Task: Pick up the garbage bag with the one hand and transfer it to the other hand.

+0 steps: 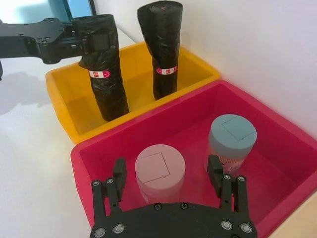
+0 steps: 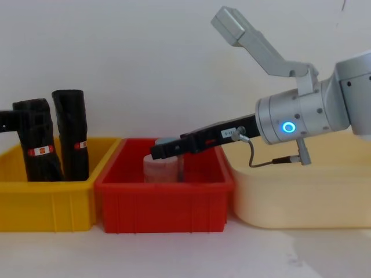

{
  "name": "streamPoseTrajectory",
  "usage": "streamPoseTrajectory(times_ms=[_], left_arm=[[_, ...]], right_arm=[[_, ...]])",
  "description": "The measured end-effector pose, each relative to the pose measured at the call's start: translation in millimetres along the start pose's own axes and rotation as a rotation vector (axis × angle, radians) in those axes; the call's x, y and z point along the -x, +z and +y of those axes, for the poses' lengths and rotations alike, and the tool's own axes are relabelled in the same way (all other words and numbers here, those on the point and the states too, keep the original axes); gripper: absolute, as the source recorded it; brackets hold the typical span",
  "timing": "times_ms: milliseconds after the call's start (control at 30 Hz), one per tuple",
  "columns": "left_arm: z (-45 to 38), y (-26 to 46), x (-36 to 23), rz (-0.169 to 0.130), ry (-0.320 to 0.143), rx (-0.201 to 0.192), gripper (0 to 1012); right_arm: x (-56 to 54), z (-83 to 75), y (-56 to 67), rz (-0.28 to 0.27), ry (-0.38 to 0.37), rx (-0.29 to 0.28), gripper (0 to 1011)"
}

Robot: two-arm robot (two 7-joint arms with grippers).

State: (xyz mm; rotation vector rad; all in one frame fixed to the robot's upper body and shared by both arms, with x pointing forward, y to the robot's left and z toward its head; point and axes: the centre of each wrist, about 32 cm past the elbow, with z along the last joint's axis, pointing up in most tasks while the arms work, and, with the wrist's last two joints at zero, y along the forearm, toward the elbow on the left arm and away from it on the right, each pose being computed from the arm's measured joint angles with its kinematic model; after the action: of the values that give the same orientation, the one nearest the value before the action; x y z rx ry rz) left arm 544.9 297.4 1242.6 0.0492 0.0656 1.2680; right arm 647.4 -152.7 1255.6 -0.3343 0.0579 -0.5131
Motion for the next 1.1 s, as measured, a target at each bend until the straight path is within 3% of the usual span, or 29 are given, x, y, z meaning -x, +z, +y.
streamPoseTrajectory(times_ms=[1100], left_arm=[[0.0, 0.0, 0.0, 0.000, 0.000, 0.000, 346]], right_arm=[[1.4, 15.6, -6.8, 0.020, 0.015, 0.021, 1004]])
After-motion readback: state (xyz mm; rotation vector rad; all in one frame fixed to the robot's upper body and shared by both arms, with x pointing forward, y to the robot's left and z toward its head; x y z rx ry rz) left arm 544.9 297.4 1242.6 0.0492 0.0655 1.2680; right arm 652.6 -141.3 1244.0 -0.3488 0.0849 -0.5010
